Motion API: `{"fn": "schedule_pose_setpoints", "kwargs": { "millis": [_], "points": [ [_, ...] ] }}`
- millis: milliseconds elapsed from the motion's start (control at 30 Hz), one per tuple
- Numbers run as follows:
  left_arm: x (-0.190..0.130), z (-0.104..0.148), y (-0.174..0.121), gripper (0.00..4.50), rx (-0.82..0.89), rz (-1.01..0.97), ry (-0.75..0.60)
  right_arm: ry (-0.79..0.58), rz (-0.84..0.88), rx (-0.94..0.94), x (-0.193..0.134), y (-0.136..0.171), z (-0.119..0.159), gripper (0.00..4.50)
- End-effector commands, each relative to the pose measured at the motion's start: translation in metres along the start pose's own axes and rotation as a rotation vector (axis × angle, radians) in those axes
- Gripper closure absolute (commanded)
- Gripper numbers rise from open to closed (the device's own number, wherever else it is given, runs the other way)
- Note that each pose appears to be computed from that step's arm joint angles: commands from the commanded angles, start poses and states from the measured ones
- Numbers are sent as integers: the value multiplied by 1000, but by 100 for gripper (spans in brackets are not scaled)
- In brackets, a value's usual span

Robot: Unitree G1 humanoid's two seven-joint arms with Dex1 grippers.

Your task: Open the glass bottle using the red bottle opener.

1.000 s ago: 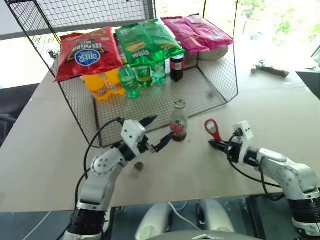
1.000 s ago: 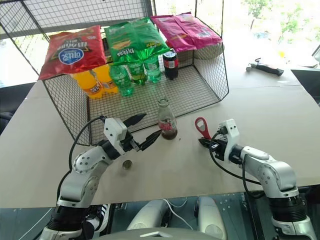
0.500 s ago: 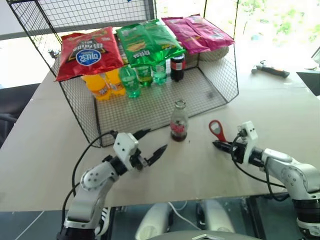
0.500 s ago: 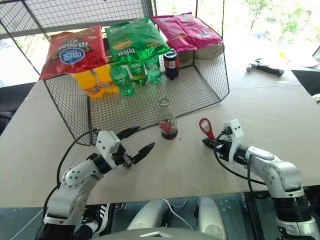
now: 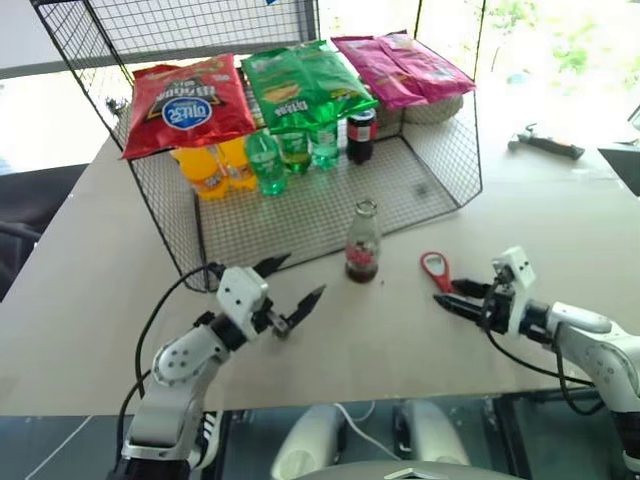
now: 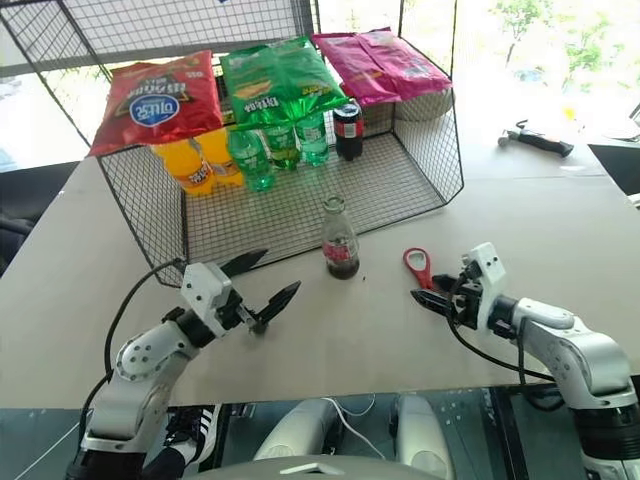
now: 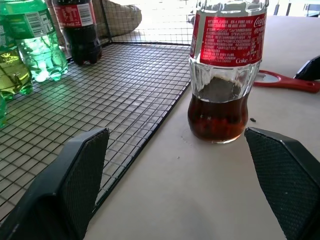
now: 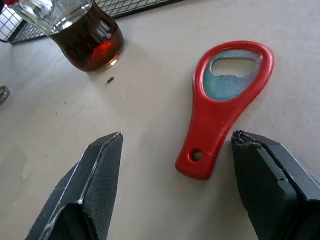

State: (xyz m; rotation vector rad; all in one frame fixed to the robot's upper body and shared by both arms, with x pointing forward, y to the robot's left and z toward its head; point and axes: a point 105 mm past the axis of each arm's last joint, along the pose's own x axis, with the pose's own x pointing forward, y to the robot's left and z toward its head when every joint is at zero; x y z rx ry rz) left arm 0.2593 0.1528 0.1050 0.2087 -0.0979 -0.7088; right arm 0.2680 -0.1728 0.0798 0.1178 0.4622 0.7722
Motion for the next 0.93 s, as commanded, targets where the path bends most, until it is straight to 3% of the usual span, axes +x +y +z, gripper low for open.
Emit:
{"fn": "schedule_pose_setpoints", "kwargs": {
  "millis": [33, 367, 467, 933],
  "points": [
    [-14, 6, 7, 0, 29, 40, -5, 21, -61, -72, -21, -13, -5, 100],
    [-56, -9, 13, 0, -40, 138, 109, -106, -4, -354, -47, -8, 2, 100],
    [-60, -12, 13, 0, -75, 164, 130, -196, -23, -370, -53, -10, 8, 100],
    [-101, -27, 24, 0, -93, 275, 236, -201, -62, -374, -69, -27, 3, 100]
  ]
}}
